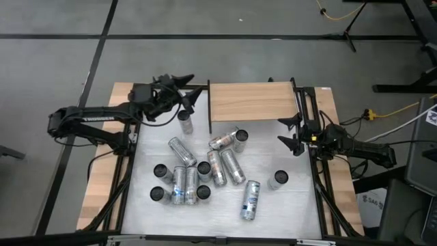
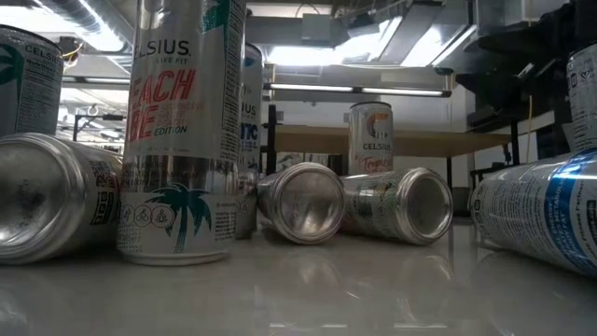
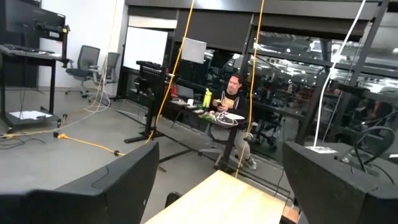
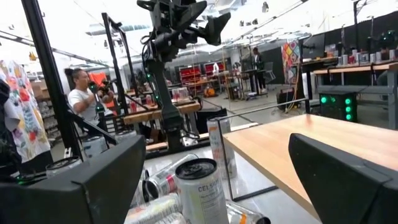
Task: Place canned beverage on shelf
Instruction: Put the orange soda can on the shelf
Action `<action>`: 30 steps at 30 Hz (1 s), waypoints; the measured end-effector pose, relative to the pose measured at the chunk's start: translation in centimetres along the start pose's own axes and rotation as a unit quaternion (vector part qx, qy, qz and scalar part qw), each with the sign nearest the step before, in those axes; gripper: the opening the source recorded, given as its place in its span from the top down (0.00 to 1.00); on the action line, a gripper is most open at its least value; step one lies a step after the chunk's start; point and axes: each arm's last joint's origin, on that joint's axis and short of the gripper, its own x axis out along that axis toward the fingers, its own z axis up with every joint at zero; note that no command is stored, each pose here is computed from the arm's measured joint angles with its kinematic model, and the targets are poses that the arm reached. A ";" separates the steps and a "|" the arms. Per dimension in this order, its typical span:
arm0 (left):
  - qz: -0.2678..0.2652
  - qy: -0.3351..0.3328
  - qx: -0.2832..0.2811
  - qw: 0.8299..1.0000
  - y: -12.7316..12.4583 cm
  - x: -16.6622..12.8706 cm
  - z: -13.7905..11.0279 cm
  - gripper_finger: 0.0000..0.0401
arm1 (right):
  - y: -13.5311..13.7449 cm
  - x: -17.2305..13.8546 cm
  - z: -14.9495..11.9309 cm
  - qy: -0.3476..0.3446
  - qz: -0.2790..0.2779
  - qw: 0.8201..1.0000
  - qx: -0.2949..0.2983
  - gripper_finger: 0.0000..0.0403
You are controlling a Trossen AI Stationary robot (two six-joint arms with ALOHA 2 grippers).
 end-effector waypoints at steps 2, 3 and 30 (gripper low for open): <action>0.000 -0.002 -0.007 1.000 0.0 0.0 0.0 0.17 | 0.0 0.0 0.0 0.000 0.001 1.000 0.000 0.03; -0.001 -0.005 -0.019 1.000 0.0 0.0 0.1 0.17 | 0.0 0.0 0.0 0.000 0.001 1.000 0.000 0.03; 0.174 0.385 -0.070 0.904 3.4 -3.0 1.7 0.17 | 0.0 0.0 0.0 -0.001 0.001 1.000 0.000 0.03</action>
